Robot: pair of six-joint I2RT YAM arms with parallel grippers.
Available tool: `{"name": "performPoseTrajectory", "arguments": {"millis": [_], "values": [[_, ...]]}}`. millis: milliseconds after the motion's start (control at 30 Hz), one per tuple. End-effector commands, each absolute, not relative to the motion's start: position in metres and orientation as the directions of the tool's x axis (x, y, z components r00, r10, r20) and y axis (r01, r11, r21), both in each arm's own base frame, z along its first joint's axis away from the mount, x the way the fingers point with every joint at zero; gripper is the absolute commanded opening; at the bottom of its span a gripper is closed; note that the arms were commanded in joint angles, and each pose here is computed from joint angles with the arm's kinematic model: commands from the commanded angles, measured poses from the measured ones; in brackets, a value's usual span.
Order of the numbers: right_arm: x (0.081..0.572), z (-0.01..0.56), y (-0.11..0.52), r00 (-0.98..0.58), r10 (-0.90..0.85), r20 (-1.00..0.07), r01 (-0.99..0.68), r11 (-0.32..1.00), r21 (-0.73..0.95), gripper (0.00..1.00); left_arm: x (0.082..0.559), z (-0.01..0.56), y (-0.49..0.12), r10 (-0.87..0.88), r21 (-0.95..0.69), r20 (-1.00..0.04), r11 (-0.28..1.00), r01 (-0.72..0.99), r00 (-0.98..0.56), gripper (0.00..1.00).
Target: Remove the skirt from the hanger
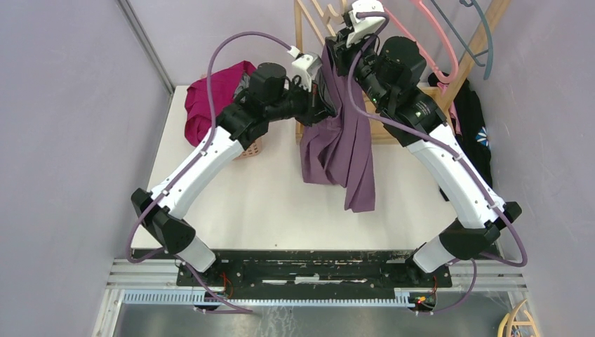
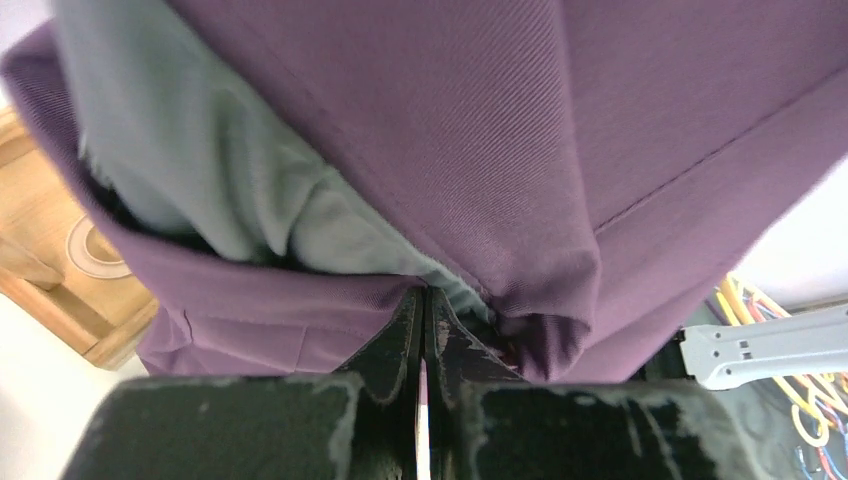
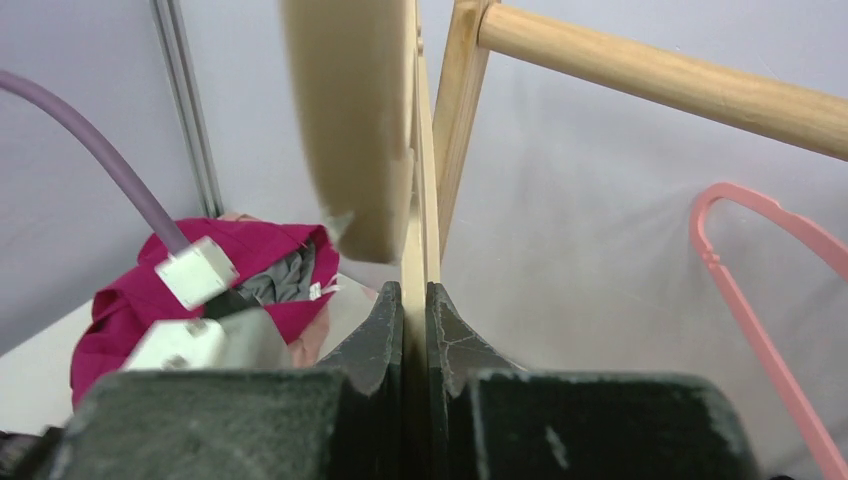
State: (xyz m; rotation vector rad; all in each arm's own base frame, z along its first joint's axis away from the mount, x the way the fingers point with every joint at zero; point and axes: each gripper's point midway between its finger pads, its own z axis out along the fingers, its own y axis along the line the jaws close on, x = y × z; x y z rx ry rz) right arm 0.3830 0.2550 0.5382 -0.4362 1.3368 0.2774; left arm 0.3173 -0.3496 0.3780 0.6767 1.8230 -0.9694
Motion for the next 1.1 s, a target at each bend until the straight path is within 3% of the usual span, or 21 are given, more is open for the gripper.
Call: {"name": "performPoseTrajectory", "arguments": {"millis": [0, 267, 333, 400, 633, 900, 1067], "values": [[0.343, 0.637, 0.229, 0.428, 0.185, -0.885, -0.451, 0.892, -0.032, 0.01, 0.322, 0.412, -0.346, 0.029, -0.207, -0.964, 0.549, 0.810, -0.265, 0.03], [0.339, 0.636, 0.219, 0.453, 0.134, -0.882, -0.411, 0.909, -0.073, 0.01, 0.309, 0.467, -0.311, 0.006, -0.077, -0.995, 0.608, 0.791, -0.101, 0.06], [0.338, 0.638, 0.219, 0.456, 0.133, -0.880, -0.412, 0.908, -0.076, 0.01, 0.303, 0.471, -0.305, -0.008, -0.070, -0.997, 0.609, 0.790, -0.082, 0.31], [0.337, 0.639, 0.220, 0.456, 0.133, -0.880, -0.418, 0.905, -0.079, 0.01, 0.297, 0.468, -0.302, -0.020, -0.075, -0.997, 0.602, 0.795, -0.079, 0.43], [0.330, 0.638, 0.219, 0.450, 0.144, -0.881, -0.438, 0.896, -0.077, 0.01, 0.271, 0.490, -0.308, -0.142, -0.056, -0.990, 0.497, 0.866, 0.018, 1.00], [0.304, 0.641, 0.216, 0.424, 0.200, -0.884, -0.514, 0.856, -0.052, 0.01, 0.277, 0.472, -0.301, -0.278, 0.073, -0.925, 0.542, 0.837, 0.261, 0.99], [0.291, 0.631, 0.225, 0.393, 0.185, -0.901, -0.584, 0.807, -0.089, 0.01, 0.305, 0.453, -0.316, -0.232, 0.086, -0.937, 0.571, 0.816, 0.261, 0.99]]}}
